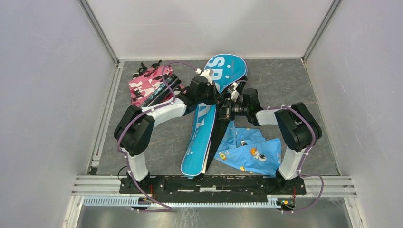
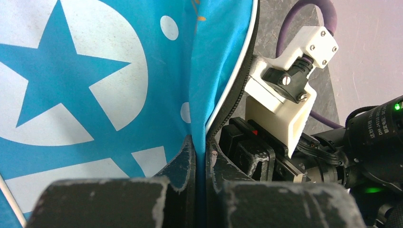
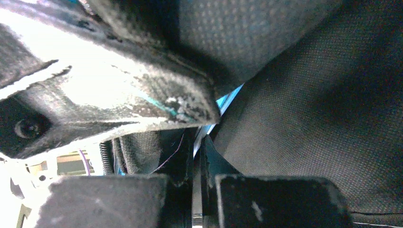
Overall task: Pack up the badminton gear
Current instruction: Place the racket in the racket bag.
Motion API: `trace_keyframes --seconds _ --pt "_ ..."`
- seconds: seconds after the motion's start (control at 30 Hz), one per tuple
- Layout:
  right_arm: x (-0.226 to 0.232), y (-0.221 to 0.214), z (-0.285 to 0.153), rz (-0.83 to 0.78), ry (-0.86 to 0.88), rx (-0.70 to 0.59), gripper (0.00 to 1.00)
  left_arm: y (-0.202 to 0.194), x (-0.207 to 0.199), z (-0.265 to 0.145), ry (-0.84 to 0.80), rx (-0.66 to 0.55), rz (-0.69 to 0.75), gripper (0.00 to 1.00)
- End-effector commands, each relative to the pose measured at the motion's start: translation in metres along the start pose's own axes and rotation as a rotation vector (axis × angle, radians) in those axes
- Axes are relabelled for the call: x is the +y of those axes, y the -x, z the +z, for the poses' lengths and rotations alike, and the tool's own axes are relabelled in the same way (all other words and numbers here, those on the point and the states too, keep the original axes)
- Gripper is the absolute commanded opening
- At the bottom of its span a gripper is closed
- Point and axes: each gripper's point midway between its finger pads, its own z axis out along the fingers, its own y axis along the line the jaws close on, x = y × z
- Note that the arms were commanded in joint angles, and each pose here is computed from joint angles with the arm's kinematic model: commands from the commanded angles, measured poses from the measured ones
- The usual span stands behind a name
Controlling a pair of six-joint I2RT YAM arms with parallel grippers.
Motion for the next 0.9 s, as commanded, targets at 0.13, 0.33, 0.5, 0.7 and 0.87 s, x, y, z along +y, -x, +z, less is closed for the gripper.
trace_keyframes --seconds 0.13,0.33,0.5,0.7,0.87 --pt "0.031 0.056 0.005 -0.202 0.051 -0.171 0.08 0.01 -0.057 -0.014 -0.16 0.05 -0.117 0.02" --pt "0.037 0.065 0.006 -0.226 0.043 -0.179 0.21 0.007 -0.055 -0.013 -0.159 0.058 -0.133 0.02" --pt "0.023 0.061 0.0 -0.302 -0.051 -0.127 0.32 0.015 -0.05 -0.016 -0.159 0.04 -0.134 0.02" --pt "0.008 0.059 -0.023 -0.413 -0.151 -0.057 0.51 0.037 -0.044 -0.025 -0.164 -0.004 -0.13 0.02" --pt "0.015 0.055 -0.046 -0.533 -0.161 -0.015 0.72 0.052 -0.044 -0.03 -0.186 -0.024 -0.13 0.02"
